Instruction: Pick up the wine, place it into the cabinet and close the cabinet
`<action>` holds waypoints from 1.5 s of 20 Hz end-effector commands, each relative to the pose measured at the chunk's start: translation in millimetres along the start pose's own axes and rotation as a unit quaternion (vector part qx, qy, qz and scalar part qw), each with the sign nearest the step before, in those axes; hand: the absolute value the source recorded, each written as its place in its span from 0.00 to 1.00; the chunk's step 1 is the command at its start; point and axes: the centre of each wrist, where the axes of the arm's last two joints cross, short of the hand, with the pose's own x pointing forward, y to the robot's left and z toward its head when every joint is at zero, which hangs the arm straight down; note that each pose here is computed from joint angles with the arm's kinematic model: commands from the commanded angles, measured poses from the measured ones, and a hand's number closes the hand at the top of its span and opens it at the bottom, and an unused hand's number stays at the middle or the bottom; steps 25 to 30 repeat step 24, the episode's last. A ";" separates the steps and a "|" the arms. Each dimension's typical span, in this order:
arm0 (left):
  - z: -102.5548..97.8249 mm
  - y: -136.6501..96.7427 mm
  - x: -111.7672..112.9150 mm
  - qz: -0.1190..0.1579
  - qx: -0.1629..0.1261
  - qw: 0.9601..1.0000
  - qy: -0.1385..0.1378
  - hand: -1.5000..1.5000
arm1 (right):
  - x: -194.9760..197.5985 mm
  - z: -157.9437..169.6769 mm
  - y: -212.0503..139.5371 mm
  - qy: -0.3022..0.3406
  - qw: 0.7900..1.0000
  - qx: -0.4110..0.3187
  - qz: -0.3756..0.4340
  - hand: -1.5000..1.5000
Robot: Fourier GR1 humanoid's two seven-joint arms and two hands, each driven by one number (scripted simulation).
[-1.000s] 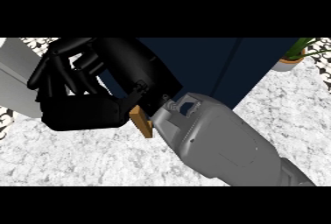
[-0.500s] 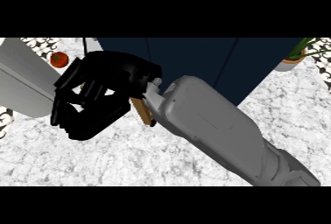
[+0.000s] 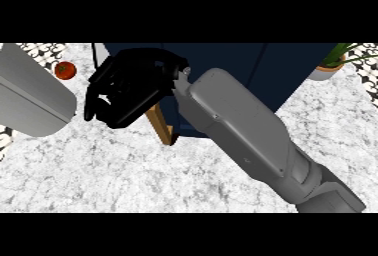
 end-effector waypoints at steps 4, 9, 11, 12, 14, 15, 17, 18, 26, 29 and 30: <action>-4.4 3.6 1.1 0.023 -0.013 0.999 -0.020 0.00 | -13.0 1.6 -27.3 -0.026 0.998 -0.010 -0.049 1.00; 3.7 7.9 -1.1 0.014 -0.019 0.999 -0.022 0.00 | -15.9 22.0 -55.1 -0.040 0.997 -0.035 -0.055 1.00; -7.5 9.4 2.5 0.008 -0.007 1.000 -0.026 0.00 | -15.3 28.9 -60.0 -0.051 0.996 -0.055 -0.052 1.00; -3.8 3.1 1.1 0.014 -0.010 1.000 -0.026 0.00 | -10.1 35.1 -66.4 -0.049 0.994 -0.080 -0.054 1.00; -5.2 6.2 2.7 0.008 -0.011 0.999 -0.029 0.00 | -20.7 42.3 -70.2 -0.060 0.990 -0.116 -0.045 1.00; -9.0 6.1 4.7 0.006 -0.009 1.000 -0.021 0.00 | -3.4 59.1 -79.0 -0.075 0.987 -0.133 -0.037 1.00; -11.1 5.9 8.8 0.003 -0.015 1.000 -0.019 0.00 | -8.6 66.9 -82.1 -0.083 0.983 -0.163 -0.019 1.00; -11.0 2.9 3.2 0.006 -0.012 1.000 -0.017 0.00 | -10.9 63.0 -79.6 -0.086 0.982 -0.168 -0.021 1.00; -19.6 -1.0 6.9 -0.005 -0.033 0.999 -0.011 0.00 | -13.0 69.7 -82.9 -0.098 0.978 -0.182 -0.016 1.00; -19.6 -1.0 6.9 -0.005 -0.033 0.999 -0.011 0.00 | -13.0 69.7 -82.9 -0.098 0.978 -0.182 -0.016 1.00; -19.6 -1.0 6.9 -0.005 -0.033 0.999 -0.011 0.00 | -13.0 69.7 -82.9 -0.098 0.978 -0.182 -0.016 1.00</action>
